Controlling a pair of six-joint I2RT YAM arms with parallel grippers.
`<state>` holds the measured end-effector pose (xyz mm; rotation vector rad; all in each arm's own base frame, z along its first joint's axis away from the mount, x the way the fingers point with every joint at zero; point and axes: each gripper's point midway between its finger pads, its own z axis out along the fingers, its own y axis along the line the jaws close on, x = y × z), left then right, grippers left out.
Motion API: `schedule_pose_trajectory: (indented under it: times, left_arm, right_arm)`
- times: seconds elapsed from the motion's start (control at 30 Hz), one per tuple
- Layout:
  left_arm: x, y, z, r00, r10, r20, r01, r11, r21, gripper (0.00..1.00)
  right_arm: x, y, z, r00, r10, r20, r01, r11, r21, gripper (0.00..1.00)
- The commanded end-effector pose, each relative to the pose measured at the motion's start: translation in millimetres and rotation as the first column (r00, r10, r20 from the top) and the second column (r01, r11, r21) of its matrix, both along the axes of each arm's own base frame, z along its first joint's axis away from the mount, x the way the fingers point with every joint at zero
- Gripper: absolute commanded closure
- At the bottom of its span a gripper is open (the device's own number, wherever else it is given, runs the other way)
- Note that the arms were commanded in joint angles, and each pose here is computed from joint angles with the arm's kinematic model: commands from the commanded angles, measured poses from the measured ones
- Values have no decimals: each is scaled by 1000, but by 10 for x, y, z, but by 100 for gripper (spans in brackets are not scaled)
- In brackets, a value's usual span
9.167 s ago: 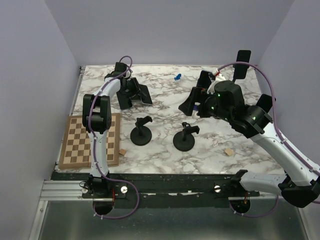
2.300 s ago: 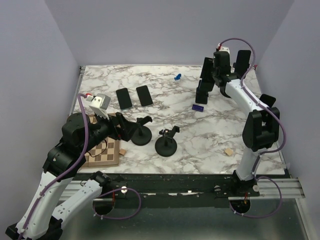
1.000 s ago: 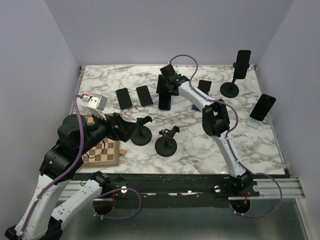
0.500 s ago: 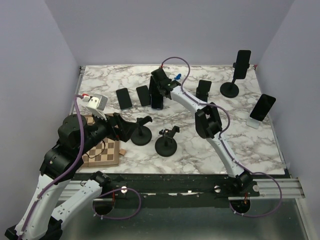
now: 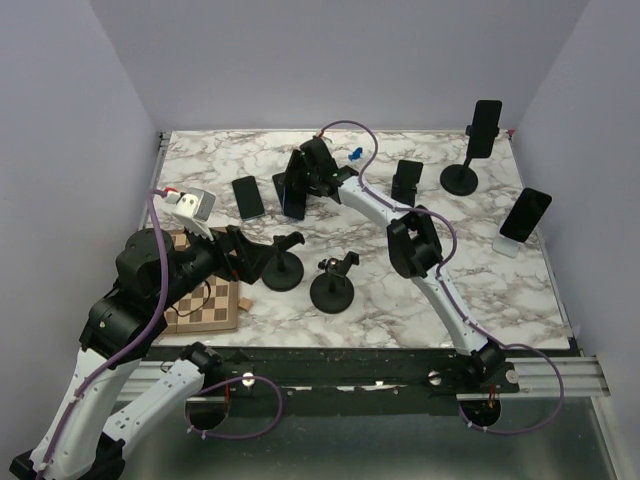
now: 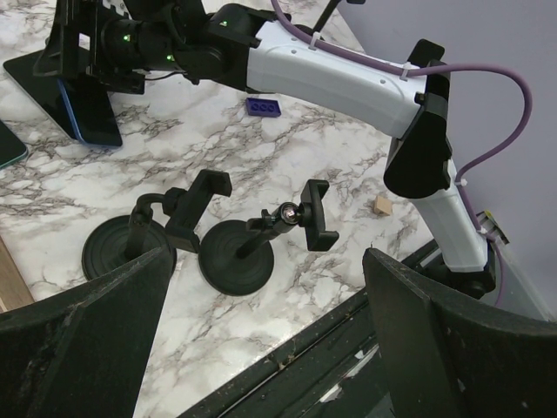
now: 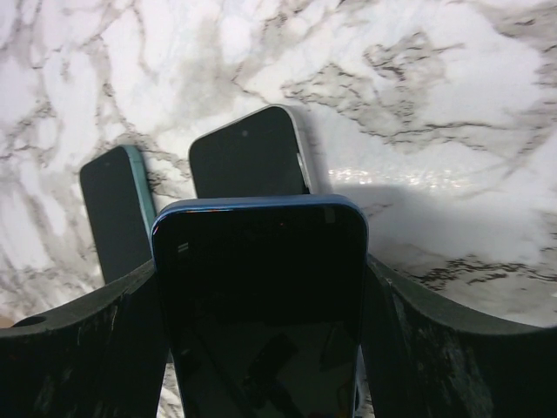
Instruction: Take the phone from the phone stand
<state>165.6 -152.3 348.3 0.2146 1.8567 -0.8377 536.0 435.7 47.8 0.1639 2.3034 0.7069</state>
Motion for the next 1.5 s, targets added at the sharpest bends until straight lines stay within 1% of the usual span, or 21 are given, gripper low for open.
schedule_pose_trajectory:
  times: [0.0,0.17,0.37,0.43,0.5,0.6,0.7,0.77,0.93,0.97,1.1,1.33,1.47]
  left_arm:
    - [-39,-19,93,1000,-19,18,19,1000,-21,1]
    - [-43,-51,103,999,-34,17,35,999,-29,1]
    - [-46,-80,109,999,-48,16,49,998,-35,2]
    - [-52,-82,121,999,-50,18,51,998,-40,1]
    - [-66,-89,131,998,-57,20,58,997,-43,1]
    - [-79,-88,143,998,-60,23,61,997,-48,2]
    - [-86,-90,148,998,-62,25,63,997,-53,1]
    - [-88,-93,148,998,-64,24,65,996,-53,2]
    - [-78,-91,151,998,-60,25,61,997,-54,2]
    - [-75,-94,149,998,-60,25,61,997,-54,2]
    - [-55,-111,134,998,-63,19,64,997,-52,2]
    - [-32,-122,111,998,-61,15,62,997,-51,1]
    - [-33,-129,121,998,-64,14,65,996,-53,1]
  right_arm:
    - [-339,223,-317,986,65,-154,-50,994,96,99]
    - [-337,169,-111,988,93,-125,-80,991,105,99]
    - [-289,-212,-53,989,60,-133,-50,996,74,99]
    - [-274,-373,-69,992,50,-118,-48,999,18,99]
    - [-232,-562,-115,995,36,-95,-45,995,-86,99]
    - [-161,-807,-231,998,20,-61,-34,968,-248,99]
    - [-124,-958,-381,999,14,-50,-31,936,-350,99]
    - [-91,-1054,-444,999,-3,-40,-13,915,-402,98]
    - [-47,-1084,-566,999,16,-36,-31,883,-469,85]
    - [-48,-1052,-581,999,25,-37,-40,881,-471,81]
    - [-93,-935,-676,998,42,-55,-63,890,-452,70]
    - [-117,-740,-635,997,36,-75,-61,930,-362,37]
    - [-128,-629,-434,995,67,-72,-86,947,-308,21]
